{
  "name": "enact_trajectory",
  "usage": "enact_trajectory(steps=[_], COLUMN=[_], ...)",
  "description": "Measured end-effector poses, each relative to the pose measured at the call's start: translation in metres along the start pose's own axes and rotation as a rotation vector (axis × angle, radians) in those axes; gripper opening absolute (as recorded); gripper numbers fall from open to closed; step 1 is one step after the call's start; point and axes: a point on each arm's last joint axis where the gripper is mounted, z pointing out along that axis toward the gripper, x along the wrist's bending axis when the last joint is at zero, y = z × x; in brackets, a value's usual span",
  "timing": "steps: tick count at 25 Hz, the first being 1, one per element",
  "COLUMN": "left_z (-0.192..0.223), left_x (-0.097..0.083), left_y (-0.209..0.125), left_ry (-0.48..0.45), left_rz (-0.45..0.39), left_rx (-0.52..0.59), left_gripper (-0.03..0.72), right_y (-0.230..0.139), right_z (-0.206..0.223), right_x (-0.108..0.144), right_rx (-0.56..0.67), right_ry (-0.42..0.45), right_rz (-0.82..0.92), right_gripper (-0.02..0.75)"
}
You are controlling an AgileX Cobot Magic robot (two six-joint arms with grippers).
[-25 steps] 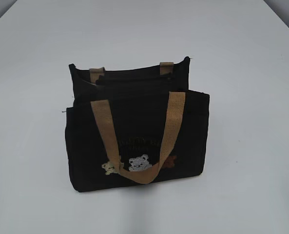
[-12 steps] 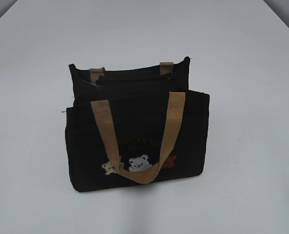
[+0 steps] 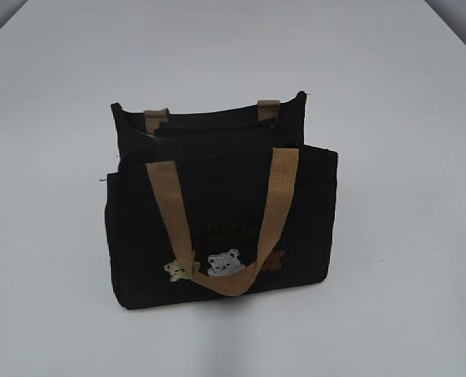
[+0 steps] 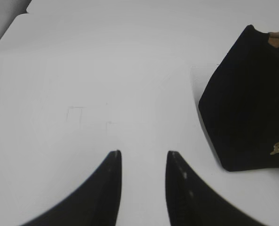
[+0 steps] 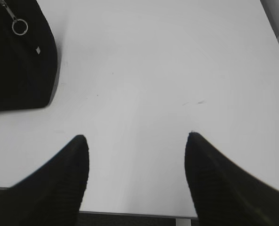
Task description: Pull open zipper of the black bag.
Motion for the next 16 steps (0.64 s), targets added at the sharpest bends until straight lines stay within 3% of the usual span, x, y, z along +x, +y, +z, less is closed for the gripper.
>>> enact_trajectory(steps=[16], left_z=[0.0], left_x=[0.0], left_y=[0.0], left_ry=[0.0], left_rz=[0.0], left_rx=[0.0], left_gripper=[0.243], right_y=[0.0], right_z=[0.0], right_x=[0.0002], right_rx=[0.0], right_ry=[-0.001], right_rz=[0.003], right_gripper=[0.497])
